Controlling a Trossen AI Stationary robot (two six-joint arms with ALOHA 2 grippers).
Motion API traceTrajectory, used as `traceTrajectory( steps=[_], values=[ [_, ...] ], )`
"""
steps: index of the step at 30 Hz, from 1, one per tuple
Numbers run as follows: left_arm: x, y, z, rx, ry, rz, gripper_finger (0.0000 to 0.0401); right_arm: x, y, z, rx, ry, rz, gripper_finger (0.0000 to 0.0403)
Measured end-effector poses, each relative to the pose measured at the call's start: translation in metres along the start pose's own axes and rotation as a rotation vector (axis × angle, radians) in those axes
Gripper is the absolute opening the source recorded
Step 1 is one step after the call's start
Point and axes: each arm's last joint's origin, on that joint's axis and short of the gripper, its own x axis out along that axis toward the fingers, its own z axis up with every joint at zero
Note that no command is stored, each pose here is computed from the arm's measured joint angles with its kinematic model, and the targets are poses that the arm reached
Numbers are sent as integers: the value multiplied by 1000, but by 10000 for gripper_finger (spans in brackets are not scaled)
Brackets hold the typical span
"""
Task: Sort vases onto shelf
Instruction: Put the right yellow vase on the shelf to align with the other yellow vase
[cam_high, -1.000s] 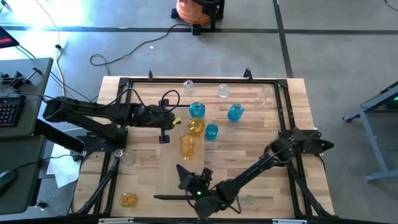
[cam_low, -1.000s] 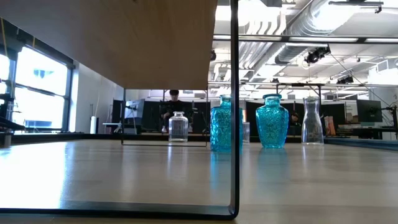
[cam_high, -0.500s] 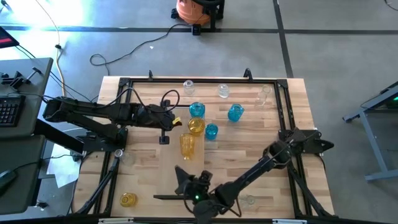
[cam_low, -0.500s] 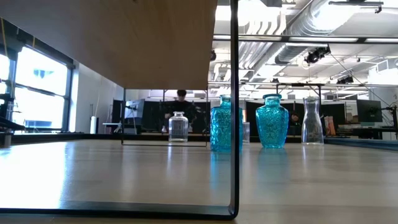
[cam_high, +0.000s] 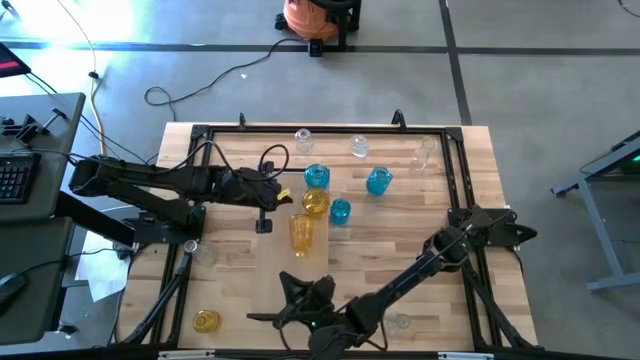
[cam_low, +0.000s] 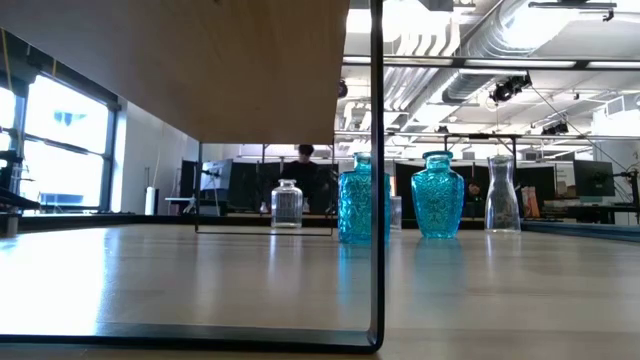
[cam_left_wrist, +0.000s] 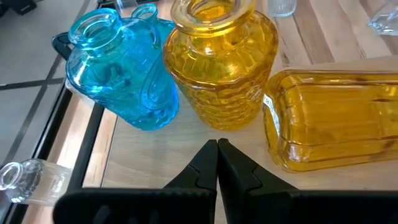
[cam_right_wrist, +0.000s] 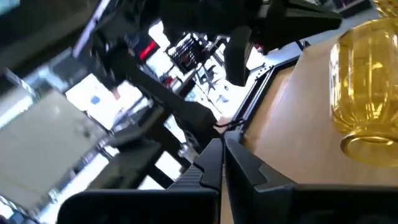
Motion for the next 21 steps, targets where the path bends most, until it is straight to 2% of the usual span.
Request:
traceTrajectory(
  steps=[4,12,15,16,21],
  values=[
    [0,0,0,-17,1,0,0,-1,-8,-7,-127,71,9,0],
    [0,0,-1,-19,7,-1,0,-5,-22,-13,-182,346,28,0],
    [0,0,-2,-18,16,-2,0,-7,-22,-6,-240,417,-3,0],
    [0,0,-2,-17,21,-3,0,-8,-23,-2,-293,439,-22,0],
    [0,0,-3,-32,28,-3,0,-17,-22,35,-440,522,-143,0]
  ],
)
